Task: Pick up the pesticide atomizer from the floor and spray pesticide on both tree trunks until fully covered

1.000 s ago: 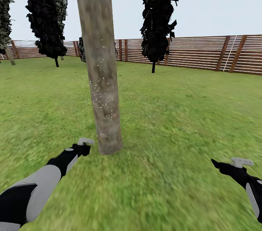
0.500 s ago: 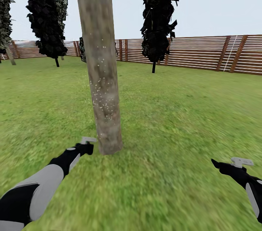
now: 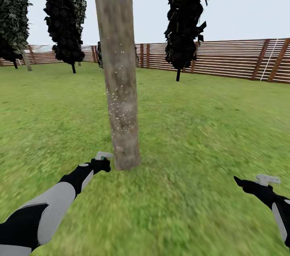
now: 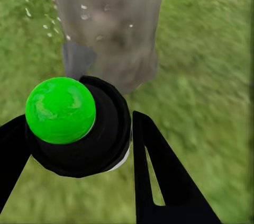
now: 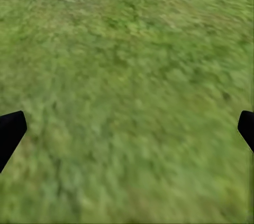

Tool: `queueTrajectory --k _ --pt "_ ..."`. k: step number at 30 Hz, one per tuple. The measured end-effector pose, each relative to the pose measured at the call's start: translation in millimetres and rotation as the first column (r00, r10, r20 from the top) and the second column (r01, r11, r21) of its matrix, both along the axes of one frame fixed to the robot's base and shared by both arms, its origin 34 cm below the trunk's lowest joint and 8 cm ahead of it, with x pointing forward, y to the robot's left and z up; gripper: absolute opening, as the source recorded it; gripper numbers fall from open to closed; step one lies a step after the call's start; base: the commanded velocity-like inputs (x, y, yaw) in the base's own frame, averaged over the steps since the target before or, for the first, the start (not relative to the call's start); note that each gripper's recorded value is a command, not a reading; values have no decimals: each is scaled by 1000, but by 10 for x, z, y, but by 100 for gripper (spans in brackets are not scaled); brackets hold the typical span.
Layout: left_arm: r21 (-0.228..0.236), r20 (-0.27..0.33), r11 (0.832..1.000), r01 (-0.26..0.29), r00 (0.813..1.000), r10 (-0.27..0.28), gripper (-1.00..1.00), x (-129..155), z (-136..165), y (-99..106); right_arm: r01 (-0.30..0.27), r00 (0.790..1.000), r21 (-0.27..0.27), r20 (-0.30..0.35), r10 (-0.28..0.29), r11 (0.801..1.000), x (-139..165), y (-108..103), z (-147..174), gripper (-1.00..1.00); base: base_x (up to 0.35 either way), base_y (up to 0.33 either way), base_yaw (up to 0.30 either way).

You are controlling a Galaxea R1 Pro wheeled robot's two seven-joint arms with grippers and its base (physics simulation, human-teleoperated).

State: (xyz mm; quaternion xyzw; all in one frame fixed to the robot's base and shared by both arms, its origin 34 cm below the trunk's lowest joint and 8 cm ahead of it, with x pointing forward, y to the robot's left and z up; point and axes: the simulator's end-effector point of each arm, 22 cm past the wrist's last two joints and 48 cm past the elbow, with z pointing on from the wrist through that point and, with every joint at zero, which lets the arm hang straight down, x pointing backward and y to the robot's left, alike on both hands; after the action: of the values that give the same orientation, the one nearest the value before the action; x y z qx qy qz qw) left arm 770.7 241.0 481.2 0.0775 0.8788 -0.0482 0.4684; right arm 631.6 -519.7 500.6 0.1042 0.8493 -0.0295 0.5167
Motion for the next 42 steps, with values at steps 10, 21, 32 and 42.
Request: queueTrajectory --k 10,21,32,42 --pt "-4 -1 1000 5 1000 -5 -100 -2 -2 -48 0 1000 -1 0 0 1000 -1 0 -1 100 -101 -297 274" --pt "-13 0 1000 14 1000 -14 -100 -3 2 -149 0 1000 0 -1 0 1000 -2 0 -3 100 -9 -316 73" --pt "-14 1 1000 15 1000 -15 -100 -2 4 -157 1 1000 -1 -3 -1 1000 -5 -2 -10 100 232 -205 17" --pt "-15 4 1000 16 1000 -16 -100 1 10 -164 1 1000 -1 -1 -1 1000 -3 -4 -4 100 36 -47 67"
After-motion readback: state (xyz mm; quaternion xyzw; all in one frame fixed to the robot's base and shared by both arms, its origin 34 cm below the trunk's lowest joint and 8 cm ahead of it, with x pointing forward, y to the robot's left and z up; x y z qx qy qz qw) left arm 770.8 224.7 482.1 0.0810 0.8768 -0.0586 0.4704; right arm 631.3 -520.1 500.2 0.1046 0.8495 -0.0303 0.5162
